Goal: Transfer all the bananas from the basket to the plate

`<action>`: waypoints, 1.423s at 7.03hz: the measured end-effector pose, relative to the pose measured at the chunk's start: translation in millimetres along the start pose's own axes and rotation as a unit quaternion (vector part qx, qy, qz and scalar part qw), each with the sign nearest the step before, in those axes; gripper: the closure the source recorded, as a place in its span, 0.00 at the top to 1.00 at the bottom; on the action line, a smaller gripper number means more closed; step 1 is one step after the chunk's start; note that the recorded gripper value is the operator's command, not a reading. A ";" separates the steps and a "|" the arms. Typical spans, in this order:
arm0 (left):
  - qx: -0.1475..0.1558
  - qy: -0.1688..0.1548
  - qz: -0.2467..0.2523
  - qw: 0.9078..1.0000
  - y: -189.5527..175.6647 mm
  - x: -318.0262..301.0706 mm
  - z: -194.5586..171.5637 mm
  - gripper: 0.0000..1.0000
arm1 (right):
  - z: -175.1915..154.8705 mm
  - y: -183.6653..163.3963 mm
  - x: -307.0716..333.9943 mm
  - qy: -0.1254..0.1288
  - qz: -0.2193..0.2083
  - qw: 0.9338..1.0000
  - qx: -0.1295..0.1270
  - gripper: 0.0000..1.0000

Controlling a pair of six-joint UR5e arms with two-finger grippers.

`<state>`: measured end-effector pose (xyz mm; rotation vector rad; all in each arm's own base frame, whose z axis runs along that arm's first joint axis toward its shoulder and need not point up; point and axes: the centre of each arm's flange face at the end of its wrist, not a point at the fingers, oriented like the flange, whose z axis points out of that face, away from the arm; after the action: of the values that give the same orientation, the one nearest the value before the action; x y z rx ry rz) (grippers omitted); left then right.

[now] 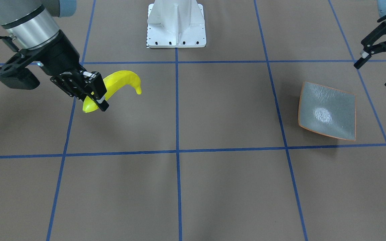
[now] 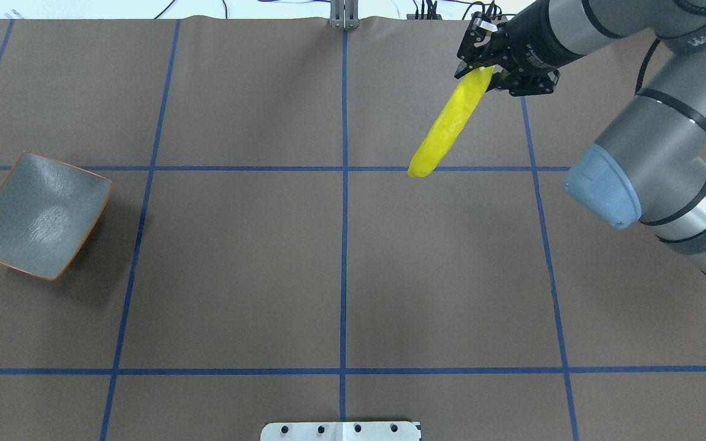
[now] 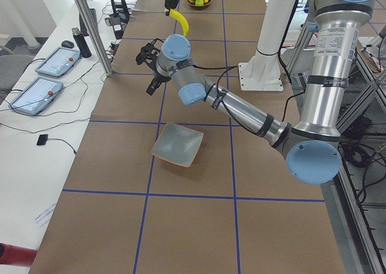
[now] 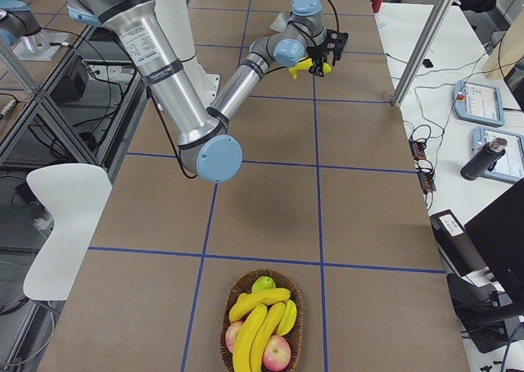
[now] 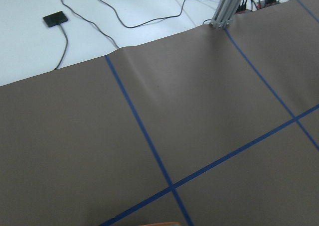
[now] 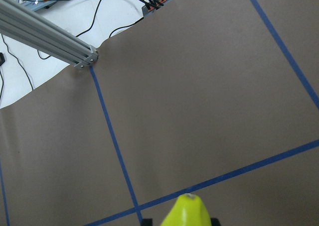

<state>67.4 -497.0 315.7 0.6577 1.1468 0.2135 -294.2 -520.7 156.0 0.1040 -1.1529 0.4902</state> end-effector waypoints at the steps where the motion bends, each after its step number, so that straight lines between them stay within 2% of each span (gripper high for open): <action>1: 0.001 0.027 0.001 1.000 -11.1 29.1 14.9 1.00 | 2.5 21.9 -21.0 -0.014 -0.013 1.000 -0.010 0.00; 3: -0.018 0.080 0.010 0.997 -26.7 92.3 55.0 1.00 | 5.5 65.6 -55.5 -0.054 -0.047 0.997 -0.035 0.00; 6: -0.047 0.137 0.030 0.989 -29.0 162.5 97.9 1.00 | 8.1 108.0 -79.5 -0.112 -0.092 0.988 -0.057 0.00; 8: -0.075 0.179 0.052 0.980 -11.1 209.5 124.9 1.00 | 9.5 127.3 -92.5 -0.131 -0.105 0.984 -0.060 0.00; 10: -0.085 0.216 0.075 0.970 5.1 240.0 137.3 1.00 | 14.5 139.2 -97.5 -0.148 -0.113 0.981 -0.061 0.00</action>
<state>290.6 -429.1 167.3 0.5592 1.4755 0.6002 -396.0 -432.6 51.3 0.2049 -1.4396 0.2052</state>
